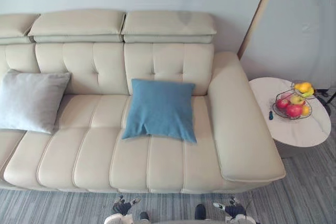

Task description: Pick up cushions and gather them together orderly.

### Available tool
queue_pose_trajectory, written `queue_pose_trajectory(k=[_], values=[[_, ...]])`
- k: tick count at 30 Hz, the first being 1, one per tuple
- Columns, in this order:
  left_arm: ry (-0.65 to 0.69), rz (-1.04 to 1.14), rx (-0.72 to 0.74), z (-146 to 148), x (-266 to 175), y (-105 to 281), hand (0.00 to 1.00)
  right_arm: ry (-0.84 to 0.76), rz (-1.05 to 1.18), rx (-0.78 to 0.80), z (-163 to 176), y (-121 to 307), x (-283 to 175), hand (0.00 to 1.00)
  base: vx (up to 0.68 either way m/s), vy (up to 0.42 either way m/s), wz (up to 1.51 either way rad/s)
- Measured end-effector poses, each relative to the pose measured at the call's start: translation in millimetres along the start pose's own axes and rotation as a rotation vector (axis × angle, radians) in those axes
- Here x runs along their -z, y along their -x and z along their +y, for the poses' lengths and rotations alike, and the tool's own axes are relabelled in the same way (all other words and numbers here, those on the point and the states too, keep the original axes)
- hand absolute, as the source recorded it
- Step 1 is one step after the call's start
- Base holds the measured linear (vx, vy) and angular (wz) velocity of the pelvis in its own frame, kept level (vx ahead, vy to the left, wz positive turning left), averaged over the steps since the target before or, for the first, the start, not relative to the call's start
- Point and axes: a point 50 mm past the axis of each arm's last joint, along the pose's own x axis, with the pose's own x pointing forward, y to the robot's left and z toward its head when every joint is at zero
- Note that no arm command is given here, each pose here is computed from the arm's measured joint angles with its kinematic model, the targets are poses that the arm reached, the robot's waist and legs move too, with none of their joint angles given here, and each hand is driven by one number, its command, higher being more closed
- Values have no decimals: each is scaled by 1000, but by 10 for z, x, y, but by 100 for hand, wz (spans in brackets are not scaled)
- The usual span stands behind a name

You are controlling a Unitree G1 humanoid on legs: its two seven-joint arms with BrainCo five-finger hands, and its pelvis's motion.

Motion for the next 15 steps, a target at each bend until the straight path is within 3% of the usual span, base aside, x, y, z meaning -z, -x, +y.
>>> queue_pose_trajectory(k=[8, 15], values=[[5, -103, -1, -98, -347, -71, 0, 33, -130, -55, 254, -63, -468, 0, -83, 14, -41], [13, -128, -9, -116, -390, -57, 0, 26, -126, -94, 418, -23, -430, 0, -80, -137, 26]])
